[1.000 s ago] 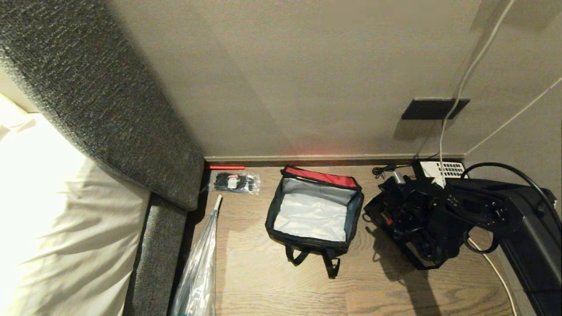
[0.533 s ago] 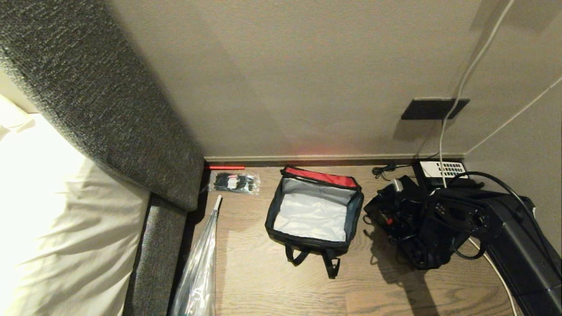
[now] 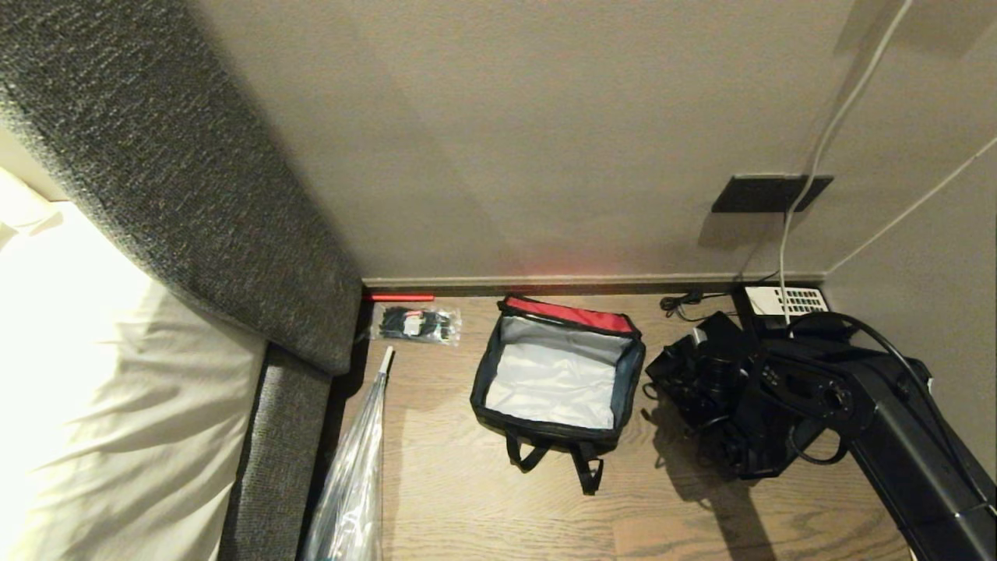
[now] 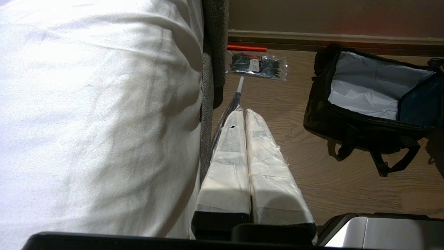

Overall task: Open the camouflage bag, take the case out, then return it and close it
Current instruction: Grip the handle again

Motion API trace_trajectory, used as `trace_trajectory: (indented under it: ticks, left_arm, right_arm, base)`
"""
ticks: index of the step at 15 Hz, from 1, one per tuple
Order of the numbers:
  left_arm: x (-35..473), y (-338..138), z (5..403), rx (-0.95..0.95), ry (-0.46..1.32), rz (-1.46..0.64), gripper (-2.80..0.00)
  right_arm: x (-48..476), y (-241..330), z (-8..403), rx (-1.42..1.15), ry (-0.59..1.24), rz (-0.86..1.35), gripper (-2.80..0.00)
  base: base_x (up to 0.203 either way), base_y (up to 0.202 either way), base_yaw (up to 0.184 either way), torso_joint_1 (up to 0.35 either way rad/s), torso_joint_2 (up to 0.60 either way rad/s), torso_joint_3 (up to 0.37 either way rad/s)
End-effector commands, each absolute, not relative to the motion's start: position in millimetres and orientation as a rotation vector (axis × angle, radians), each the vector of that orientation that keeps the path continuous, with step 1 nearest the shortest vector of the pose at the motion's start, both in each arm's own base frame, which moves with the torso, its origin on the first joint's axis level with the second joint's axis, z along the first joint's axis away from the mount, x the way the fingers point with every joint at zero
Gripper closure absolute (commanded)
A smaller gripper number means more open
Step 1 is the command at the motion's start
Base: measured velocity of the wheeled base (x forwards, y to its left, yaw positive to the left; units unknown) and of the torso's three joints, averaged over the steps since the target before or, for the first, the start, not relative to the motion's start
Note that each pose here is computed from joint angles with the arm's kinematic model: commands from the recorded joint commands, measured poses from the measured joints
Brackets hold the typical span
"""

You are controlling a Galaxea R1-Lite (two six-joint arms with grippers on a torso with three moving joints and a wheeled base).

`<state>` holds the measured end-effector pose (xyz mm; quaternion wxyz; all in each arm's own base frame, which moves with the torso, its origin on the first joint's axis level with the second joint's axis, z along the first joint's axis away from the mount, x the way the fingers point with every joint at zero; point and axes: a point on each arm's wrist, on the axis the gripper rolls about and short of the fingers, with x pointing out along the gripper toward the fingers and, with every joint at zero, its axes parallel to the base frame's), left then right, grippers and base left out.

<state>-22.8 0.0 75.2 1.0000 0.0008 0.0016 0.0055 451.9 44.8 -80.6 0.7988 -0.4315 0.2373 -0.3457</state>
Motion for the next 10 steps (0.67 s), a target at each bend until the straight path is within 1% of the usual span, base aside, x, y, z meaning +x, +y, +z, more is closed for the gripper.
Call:
trace_trajectory:
  ticks: [1, 7, 10]
  left_arm:
    - [-22.7, 0.0, 74.3, 0.002, 0.005, 0.011, 0.00]
    - [-22.7, 0.0, 74.3, 0.002, 0.005, 0.012, 0.00]
    - [-22.7, 0.0, 74.3, 0.002, 0.005, 0.012, 0.00]
  right_arm:
    - [454.1, 44.6, -78.6, -0.926, 0.516, -0.751, -2.80]
    - [461.5, 15.4, -54.9, -0.895, 0.516, -0.845, -2.80]
    - [462.7, 5.1, -50.2, -0.895, 0.522, -0.868, -2.80]
  base:
    - [0.000, 0.000, 0.000, 0.000, 0.00, 0.000]
    - [0.000, 0.000, 0.000, 0.000, 0.00, 0.000]
    - [0.000, 0.000, 0.000, 0.000, 0.00, 0.000]
